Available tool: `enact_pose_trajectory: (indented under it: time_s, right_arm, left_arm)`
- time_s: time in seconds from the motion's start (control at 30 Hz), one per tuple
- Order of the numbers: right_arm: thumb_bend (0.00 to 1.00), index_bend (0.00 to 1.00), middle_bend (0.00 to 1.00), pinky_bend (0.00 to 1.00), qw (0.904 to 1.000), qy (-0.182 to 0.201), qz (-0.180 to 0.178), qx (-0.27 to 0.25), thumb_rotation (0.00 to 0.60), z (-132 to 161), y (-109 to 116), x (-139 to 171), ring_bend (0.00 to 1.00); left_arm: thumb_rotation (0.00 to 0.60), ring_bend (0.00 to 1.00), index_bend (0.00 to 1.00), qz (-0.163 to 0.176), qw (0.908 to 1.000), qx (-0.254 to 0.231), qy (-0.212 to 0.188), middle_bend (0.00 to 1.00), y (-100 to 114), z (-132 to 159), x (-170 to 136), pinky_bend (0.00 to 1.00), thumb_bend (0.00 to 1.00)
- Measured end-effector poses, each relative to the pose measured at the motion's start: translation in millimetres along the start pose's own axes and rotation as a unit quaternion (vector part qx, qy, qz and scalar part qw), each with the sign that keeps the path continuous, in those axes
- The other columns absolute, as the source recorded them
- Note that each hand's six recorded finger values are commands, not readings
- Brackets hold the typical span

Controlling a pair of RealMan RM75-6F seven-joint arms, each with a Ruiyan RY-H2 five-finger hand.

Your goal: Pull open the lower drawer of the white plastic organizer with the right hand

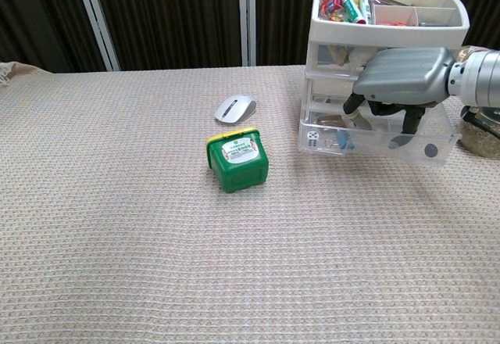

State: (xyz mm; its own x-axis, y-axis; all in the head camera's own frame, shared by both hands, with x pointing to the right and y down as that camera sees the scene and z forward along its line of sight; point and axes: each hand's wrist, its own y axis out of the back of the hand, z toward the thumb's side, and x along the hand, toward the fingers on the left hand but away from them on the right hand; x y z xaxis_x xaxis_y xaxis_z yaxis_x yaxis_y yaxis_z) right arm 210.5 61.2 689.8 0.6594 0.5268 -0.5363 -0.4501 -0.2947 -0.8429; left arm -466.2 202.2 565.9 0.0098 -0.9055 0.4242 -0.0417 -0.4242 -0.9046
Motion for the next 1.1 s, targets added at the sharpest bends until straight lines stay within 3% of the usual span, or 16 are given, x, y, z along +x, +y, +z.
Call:
enact_pose_trajectory:
  time_s: [0.27, 0.5, 1.1]
  right_arm:
    - [0.0, 0.54, 0.99, 0.67, 0.9999, -0.009, 0.002, 0.004, 0.6, -4.8, 0.0, -1.2, 1.0]
    - [0.01, 0.56, 0.99, 0.67, 0.9996, -0.022, 0.007, 0.017, 0.6, -11.1, -2.4, -0.9, 1.0]
    - [0.19, 0.61, 1.0, 0.67, 0.9998, -0.018, -0.001, 0.007, 0.6, -5.2, 0.6, -2.1, 1.0]
  left_arm:
    - [0.6, 0.0, 0.07, 0.0, 1.0, 0.0, 0.0, 0.0, 0.0, 0.0, 0.0, 0.0, 0.31]
    - [0.6, 0.0, 0.07, 0.0, 1.0, 0.0, 0.0, 0.0, 0.0, 0.0, 0.1, 0.0, 0.31]
    - [0.6, 0.0, 0.07, 0.0, 1.0, -0.001, -0.001, 0.0, 0.0, 0.0, 0.1, 0.0, 0.31]
